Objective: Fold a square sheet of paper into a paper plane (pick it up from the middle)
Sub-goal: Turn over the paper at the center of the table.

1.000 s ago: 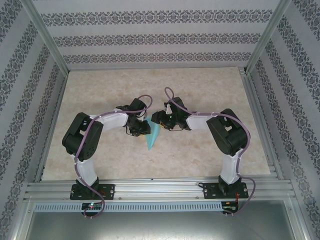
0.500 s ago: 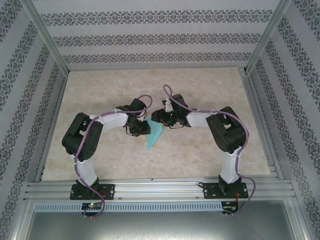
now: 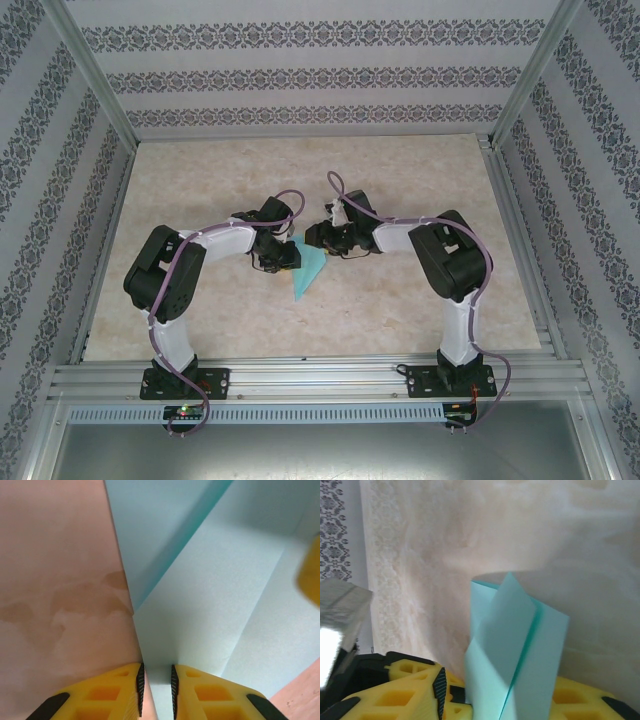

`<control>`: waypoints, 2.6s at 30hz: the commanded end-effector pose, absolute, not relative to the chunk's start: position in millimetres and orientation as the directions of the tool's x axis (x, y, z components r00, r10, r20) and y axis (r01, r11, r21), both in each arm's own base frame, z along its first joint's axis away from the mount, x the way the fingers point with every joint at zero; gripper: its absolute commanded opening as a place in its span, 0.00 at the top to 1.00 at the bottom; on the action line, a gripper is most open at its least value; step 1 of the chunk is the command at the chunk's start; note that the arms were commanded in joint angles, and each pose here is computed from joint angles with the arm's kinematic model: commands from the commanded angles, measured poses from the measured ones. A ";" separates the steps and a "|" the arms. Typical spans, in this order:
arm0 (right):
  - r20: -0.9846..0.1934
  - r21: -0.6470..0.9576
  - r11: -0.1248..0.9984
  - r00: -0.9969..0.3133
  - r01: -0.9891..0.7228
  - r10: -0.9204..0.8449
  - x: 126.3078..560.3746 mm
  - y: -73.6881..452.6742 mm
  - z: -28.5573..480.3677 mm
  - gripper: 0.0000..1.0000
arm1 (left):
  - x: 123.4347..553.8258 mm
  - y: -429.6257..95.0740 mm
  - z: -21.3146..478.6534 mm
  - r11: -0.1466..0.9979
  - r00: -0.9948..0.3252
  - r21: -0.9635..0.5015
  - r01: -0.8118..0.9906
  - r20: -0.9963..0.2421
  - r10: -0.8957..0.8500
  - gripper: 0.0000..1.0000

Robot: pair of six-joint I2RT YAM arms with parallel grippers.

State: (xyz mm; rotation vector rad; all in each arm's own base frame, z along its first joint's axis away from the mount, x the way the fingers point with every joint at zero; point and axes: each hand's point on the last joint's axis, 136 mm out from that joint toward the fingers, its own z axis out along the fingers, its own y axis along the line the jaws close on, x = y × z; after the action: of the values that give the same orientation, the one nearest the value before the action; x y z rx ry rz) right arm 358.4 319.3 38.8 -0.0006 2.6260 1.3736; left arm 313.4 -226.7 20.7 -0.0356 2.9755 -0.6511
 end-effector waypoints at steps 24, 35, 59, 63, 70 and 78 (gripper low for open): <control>-0.407 0.371 0.878 -0.903 -0.303 -0.140 339.5 258.8 134.0 0.92 | 298.5 -167.3 109.7 0.929 -0.891 -0.367 -0.041 -0.408 -0.201 0.63; -0.346 -0.474 0.869 -0.878 -0.142 -0.332 337.9 154.2 189.9 0.91 | 287.8 -92.4 112.6 0.899 -0.757 -0.325 -0.293 -0.496 -0.426 0.57; -0.287 0.232 0.896 -0.907 -0.378 -0.308 299.2 396.8 138.4 0.32 | 252.8 -72.5 148.0 0.825 -0.711 -0.441 -0.353 -0.447 -0.543 0.32; -0.257 0.448 0.859 -0.956 -0.246 -0.139 300.5 361.6 162.1 0.37 | 249.3 -100.9 137.4 0.756 -0.768 -0.520 -0.399 -0.261 -0.585 0.32; -0.195 0.709 0.693 -0.981 -0.132 0.012 329.5 315.1 140.2 0.55 | 260.5 -132.8 133.6 0.724 -0.825 -0.629 -0.283 -0.226 -0.518 0.33; -0.104 0.683 0.726 -0.995 -0.078 -0.009 347.7 317.4 97.0 0.71 | 251.6 -144.9 137.6 0.738 -0.881 -0.640 -0.215 -0.199 -0.429 0.28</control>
State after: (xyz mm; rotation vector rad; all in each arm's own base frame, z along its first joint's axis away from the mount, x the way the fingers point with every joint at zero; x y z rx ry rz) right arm 340.0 302.6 91.4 -0.0027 2.8599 1.0680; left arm 247.9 -136.7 127.9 -0.5819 2.6152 -0.8309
